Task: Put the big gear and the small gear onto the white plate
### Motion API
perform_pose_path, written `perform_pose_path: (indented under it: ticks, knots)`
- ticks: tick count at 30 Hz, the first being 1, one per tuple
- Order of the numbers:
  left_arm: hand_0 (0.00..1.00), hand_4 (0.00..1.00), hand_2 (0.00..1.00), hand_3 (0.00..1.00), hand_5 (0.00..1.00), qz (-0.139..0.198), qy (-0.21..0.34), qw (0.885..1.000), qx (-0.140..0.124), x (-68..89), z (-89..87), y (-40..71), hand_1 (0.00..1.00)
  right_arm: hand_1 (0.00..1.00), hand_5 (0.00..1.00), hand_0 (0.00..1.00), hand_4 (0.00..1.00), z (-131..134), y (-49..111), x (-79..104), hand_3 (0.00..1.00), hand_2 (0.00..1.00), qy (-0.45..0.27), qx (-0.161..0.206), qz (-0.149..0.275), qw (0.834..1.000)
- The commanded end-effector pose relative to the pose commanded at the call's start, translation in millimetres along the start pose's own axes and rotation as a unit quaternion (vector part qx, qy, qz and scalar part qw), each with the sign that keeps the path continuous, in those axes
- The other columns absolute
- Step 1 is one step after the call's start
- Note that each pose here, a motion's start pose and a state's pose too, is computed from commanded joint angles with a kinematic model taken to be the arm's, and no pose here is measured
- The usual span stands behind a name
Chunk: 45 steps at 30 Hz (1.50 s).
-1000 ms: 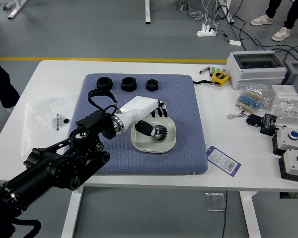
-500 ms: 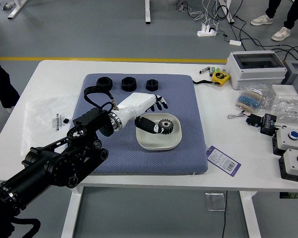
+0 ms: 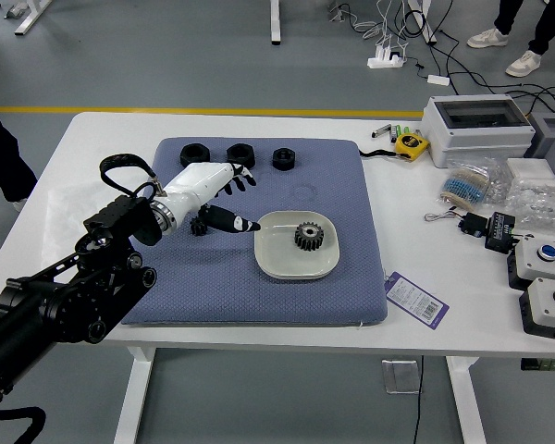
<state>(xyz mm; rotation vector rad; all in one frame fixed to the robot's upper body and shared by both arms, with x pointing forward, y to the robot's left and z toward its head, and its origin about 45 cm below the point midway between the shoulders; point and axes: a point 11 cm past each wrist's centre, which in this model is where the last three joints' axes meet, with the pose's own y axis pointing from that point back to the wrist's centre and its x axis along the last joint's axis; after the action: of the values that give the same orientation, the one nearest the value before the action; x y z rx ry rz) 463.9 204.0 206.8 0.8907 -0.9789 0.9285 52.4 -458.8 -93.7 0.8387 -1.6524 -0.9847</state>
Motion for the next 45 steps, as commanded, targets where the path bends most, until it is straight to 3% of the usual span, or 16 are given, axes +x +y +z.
perform_pose_path:
  ticks: [1, 2, 7, 8, 13, 14, 37, 38, 43, 44, 45]
  knots:
    - [0.414, 0.998, 0.620, 0.614, 0.267, -0.006, -0.004, 1.000, 0.009, -0.6, -6.5, 1.2, 0.561, 0.660, 0.729, 0.683, 0.807, 0.5, 0.0, -0.1, 0.598, 0.740, 0.001, -0.001, 0.000, 1.000]
    - [0.412, 0.834, 0.592, 0.596, 0.180, -0.014, -0.008, 1.000, 0.018, -1.8, -12.8, 2.2, 0.542, 0.658, 0.729, 0.683, 0.807, 1.1, 0.0, -0.1, 0.598, 0.740, 0.001, -0.001, 0.000, 1.000]
    - [0.412, 0.834, 0.592, 0.596, 0.180, -0.038, -0.022, 0.998, 0.037, -7.8, -28.0, 4.8, 0.542, 0.658, 0.729, 0.683, 0.807, 3.5, -0.1, -0.5, 0.598, 0.740, 0.005, -0.004, 0.000, 1.000]
    - [0.405, 0.770, 0.578, 0.594, 0.143, -0.042, -0.024, 0.998, 0.039, -9.0, -29.7, 5.0, 0.533, 0.657, 0.730, 0.683, 0.807, 3.8, -0.1, -0.5, 0.598, 0.740, 0.005, -0.005, 0.000, 1.000]
    - [0.405, 0.770, 0.578, 0.594, 0.143, -0.049, -0.027, 0.997, 0.044, -14.7, -34.0, 4.8, 0.533, 0.657, 0.730, 0.683, 0.807, 5.6, -0.1, -0.7, 0.598, 0.740, 0.005, -0.006, 0.001, 1.000]
    - [0.403, 0.712, 0.574, 0.592, 0.100, -0.049, -0.027, 0.997, 0.044, -15.2, -34.3, 4.6, 0.528, 0.658, 0.730, 0.683, 0.807, 5.7, -0.1, -0.7, 0.598, 0.740, 0.005, -0.006, 0.001, 1.000]
    - [0.399, 0.691, 0.568, 0.594, 0.088, -0.065, -0.015, 0.996, 0.060, -29.9, -41.7, 0.7, 0.522, 0.657, 0.730, 0.683, 0.806, 4.2, 0.1, -1.4, 0.597, 0.739, 0.005, -0.005, 0.000, 1.000]
    - [0.368, 0.551, 0.507, 0.572, 0.038, -0.065, -0.014, 0.996, 0.060, -29.8, -41.6, 0.7, 0.469, 0.657, 0.730, 0.682, 0.807, 4.1, 0.1, -1.4, 0.598, 0.738, 0.005, -0.005, 0.000, 1.000]
    - [0.368, 0.551, 0.507, 0.572, 0.038, -0.057, -0.010, 0.997, 0.052, -25.8, -37.6, -0.4, 0.469, 0.657, 0.730, 0.682, 0.807, 3.1, 0.1, -1.5, 0.598, 0.738, 0.005, -0.005, -0.001, 1.000]
    - [0.306, 0.070, 0.405, 0.477, 0.002, -0.056, -0.008, 0.997, 0.051, -25.4, -37.3, -0.5, 0.362, 0.657, 0.730, 0.683, 0.806, 2.8, 0.1, -1.5, 0.598, 0.740, 0.005, -0.004, -0.001, 1.000]
    - [0.306, 0.070, 0.405, 0.477, 0.002, -0.056, -0.007, 0.997, 0.051, -25.2, -37.1, -0.6, 0.362, 0.657, 0.730, 0.683, 0.806, 2.6, 0.1, -1.6, 0.598, 0.740, 0.005, -0.004, -0.001, 1.000]
